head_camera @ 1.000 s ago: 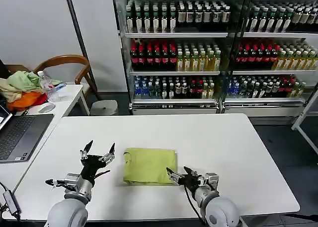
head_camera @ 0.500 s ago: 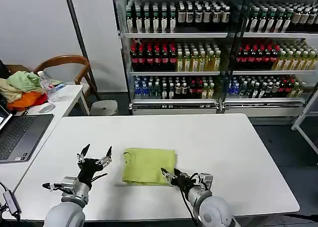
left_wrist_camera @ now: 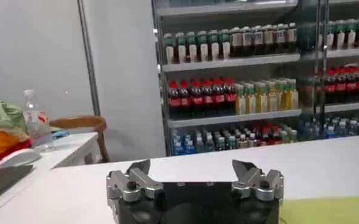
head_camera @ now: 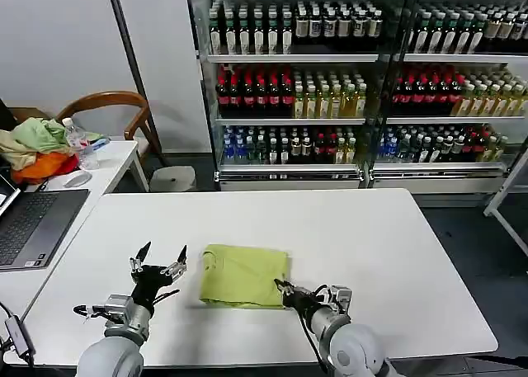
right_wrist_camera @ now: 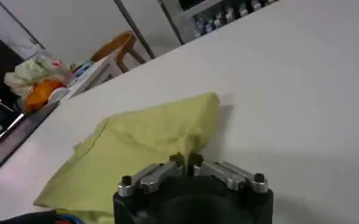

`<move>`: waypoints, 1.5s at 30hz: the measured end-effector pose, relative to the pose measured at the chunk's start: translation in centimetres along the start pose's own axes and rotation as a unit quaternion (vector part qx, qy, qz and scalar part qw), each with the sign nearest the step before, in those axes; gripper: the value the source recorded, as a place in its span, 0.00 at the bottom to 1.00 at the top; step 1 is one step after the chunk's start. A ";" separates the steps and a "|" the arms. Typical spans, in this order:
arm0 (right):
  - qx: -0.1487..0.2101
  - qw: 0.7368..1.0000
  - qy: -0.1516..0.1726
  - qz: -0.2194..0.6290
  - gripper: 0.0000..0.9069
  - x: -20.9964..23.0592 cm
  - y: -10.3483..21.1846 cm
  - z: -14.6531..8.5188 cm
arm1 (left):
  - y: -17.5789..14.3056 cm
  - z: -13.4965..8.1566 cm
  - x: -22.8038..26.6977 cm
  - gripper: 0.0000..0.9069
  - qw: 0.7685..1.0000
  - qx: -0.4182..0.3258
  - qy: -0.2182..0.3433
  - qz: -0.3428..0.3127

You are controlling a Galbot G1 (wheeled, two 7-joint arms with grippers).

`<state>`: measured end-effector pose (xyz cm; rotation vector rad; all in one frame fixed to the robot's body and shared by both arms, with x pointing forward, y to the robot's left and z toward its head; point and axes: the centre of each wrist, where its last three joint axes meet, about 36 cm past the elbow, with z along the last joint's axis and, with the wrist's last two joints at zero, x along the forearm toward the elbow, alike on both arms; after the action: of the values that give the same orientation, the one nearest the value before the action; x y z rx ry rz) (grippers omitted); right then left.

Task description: Fold and organize the clothes.

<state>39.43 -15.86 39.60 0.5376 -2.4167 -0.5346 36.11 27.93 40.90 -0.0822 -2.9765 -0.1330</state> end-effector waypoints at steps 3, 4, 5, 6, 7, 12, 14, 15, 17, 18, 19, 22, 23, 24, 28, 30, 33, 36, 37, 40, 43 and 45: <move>0.004 1.000 -0.006 0.003 0.00 0.0 -0.2 -0.5 | 0.0 0.1 0.0 1.00 1.000 0.001 0.001 -0.001; 0.005 1.000 -0.008 0.005 0.00 0.1 -0.3 -0.6 | 0.0 0.1 0.0 1.00 1.000 0.001 0.001 -0.001; 0.007 1.000 -0.010 0.007 0.00 0.1 -0.5 -0.8 | 0.0 0.1 0.0 1.00 1.000 0.001 0.001 -0.001; 0.010 1.000 -0.012 0.009 0.00 0.1 -0.6 -1.0 | 0.0 0.1 0.0 1.00 1.000 0.002 0.000 -0.001; 0.012 1.000 -0.014 0.012 0.00 0.1 -0.8 -1.2 | 0.0 0.1 0.0 1.00 1.000 0.002 -0.001 -0.001; 0.024 0.999 -0.024 0.028 0.00 0.1 -1.9 -2.1 | -0.2 0.1 0.0 1.00 1.000 0.004 -0.001 -0.001; 0.028 0.999 -0.025 0.034 0.00 0.2 -2.4 -2.3 | -0.2 0.2 0.0 1.00 1.000 0.004 0.000 0.000; 0.030 0.999 -0.026 0.037 0.00 0.3 -2.7 -2.4 | -0.3 0.2 0.0 1.00 1.000 0.005 -0.001 -0.001; 0.034 0.998 -0.027 0.043 0.00 0.4 -3.2 -2.5 | -0.3 0.2 0.0 1.00 1.000 0.005 -0.001 0.000; 0.036 0.998 -0.028 0.047 0.00 0.4 -3.4 -2.6 | -0.3 0.2 0.0 1.00 1.000 0.005 -0.001 0.000; 0.038 0.998 -0.028 0.050 0.00 0.5 -3.8 -2.6 | -0.4 0.2 0.0 1.00 1.000 0.005 -0.001 0.001; 0.044 0.997 -0.029 0.060 0.00 0.7 -4.6 -2.6 | -0.4 0.2 0.0 1.00 1.000 0.004 -0.002 0.001; 0.047 0.996 -0.030 0.063 0.00 0.7 -4.8 -2.7 | -0.4 0.2 0.1 1.00 1.000 0.004 -0.002 0.001; 0.049 0.996 -0.030 0.066 0.00 0.8 -5.0 -2.8 | -0.4 0.2 0.1 1.00 1.000 0.004 -0.002 0.001; 0.061 0.995 -0.034 0.074 0.00 0.9 -5.9 -3.4 | -0.7 0.1 0.2 1.00 1.000 0.004 -0.005 0.004; 0.068 0.994 -0.035 0.075 0.00 0.9 -6.3 -3.6 | -0.7 0.0 0.2 1.00 1.000 0.004 -0.006 0.005; 0.078 0.993 -0.041 0.076 0.00 0.9 -6.7 -4.0 | -0.8 0.0 0.3 1.00 1.000 0.005 -0.009 0.006; 0.085 0.992 -0.048 0.079 0.00 0.6 -7.0 -4.2 | -0.9 0.1 0.5 1.00 1.000 0.005 -0.009 0.006; 0.086 0.992 -0.049 0.080 0.00 0.6 -7.1 -4.1 | -0.9 0.1 0.5 1.00 1.000 0.005 -0.009 0.006; 0.089 0.991 -0.052 0.080 0.00 0.4 -7.2 -3.9 | -0.9 0.1 0.7 1.00 1.000 0.004 -0.009 0.006; 0.093 0.991 -0.055 0.082 0.00 0.5 -7.4 -3.7 | -0.8 0.1 0.8 1.00 1.000 0.003 -0.010 0.005; 0.096 0.990 -0.056 0.085 0.00 0.5 -7.6 -3.6 | -0.9 0.1 0.9 1.00 1.000 0.003 -0.010 0.006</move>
<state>43.20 -23.40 38.83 0.3837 -2.6089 -0.2674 35.15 27.13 40.89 -0.0998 -2.9955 -0.1217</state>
